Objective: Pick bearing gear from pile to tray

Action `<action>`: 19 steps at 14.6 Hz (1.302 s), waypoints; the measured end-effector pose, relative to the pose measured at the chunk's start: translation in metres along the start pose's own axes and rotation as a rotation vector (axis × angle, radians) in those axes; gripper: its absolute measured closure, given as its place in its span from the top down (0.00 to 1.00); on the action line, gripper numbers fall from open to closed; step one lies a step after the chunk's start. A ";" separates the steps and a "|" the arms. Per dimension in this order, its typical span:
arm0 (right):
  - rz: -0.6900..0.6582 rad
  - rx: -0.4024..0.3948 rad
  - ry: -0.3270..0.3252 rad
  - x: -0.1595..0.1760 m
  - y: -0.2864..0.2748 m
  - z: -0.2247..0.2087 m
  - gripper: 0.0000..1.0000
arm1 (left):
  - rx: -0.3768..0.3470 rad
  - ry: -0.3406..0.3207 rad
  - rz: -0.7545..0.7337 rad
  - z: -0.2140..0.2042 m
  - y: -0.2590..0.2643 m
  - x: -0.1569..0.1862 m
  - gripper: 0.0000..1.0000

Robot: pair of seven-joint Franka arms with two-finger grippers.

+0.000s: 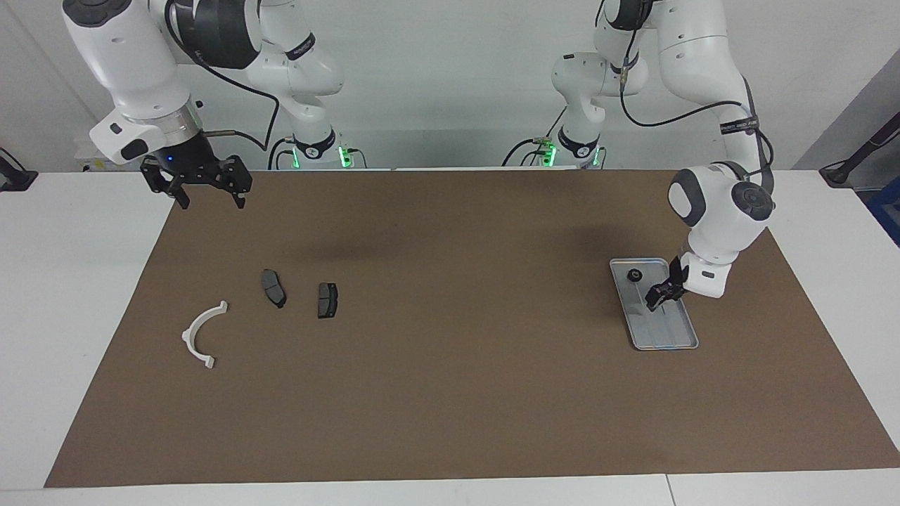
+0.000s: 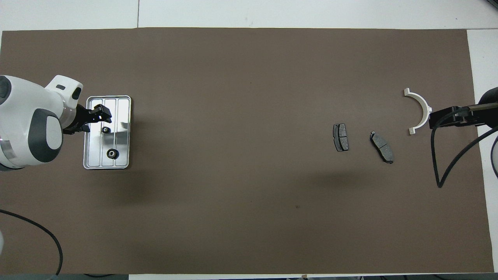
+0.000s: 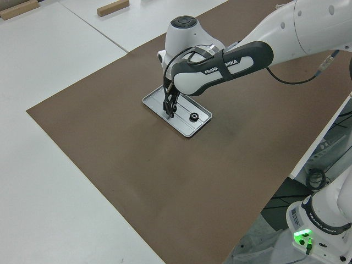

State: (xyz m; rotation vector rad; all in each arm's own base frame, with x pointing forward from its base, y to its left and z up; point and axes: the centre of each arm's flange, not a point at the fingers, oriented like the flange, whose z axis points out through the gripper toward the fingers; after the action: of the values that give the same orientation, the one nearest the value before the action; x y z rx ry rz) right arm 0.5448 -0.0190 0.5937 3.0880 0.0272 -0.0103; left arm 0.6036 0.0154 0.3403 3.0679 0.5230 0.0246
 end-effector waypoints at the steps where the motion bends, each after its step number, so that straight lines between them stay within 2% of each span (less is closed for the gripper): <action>1: 0.000 0.000 0.000 0.000 0.000 0.000 1.00 | -0.005 0.002 -0.004 -0.013 -0.003 0.000 0.79; 2: 0.000 0.000 0.000 0.000 0.000 0.000 1.00 | -0.011 0.003 -0.008 -0.026 -0.005 -0.001 0.83; 4: -0.001 0.000 0.000 0.000 -0.001 0.000 1.00 | -0.021 0.001 -0.012 -0.051 -0.010 -0.006 1.00; 11: -0.001 0.014 0.001 0.000 -0.002 0.000 1.00 | -0.029 -0.073 -0.008 -0.145 -0.017 -0.017 1.00; 15: 0.001 0.028 0.001 0.000 -0.004 0.000 1.00 | -0.027 -0.077 -0.002 -0.199 -0.026 -0.033 1.00; 19: 0.001 0.028 0.001 0.000 -0.004 0.000 1.00 | -0.011 -0.096 0.036 -0.223 -0.054 -0.046 1.00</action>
State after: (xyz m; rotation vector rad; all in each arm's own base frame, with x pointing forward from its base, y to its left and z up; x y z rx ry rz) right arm 0.5449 -0.0152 0.5937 3.1163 0.0264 -0.0085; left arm 0.5376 0.0573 0.5612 3.0487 0.4608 -0.1187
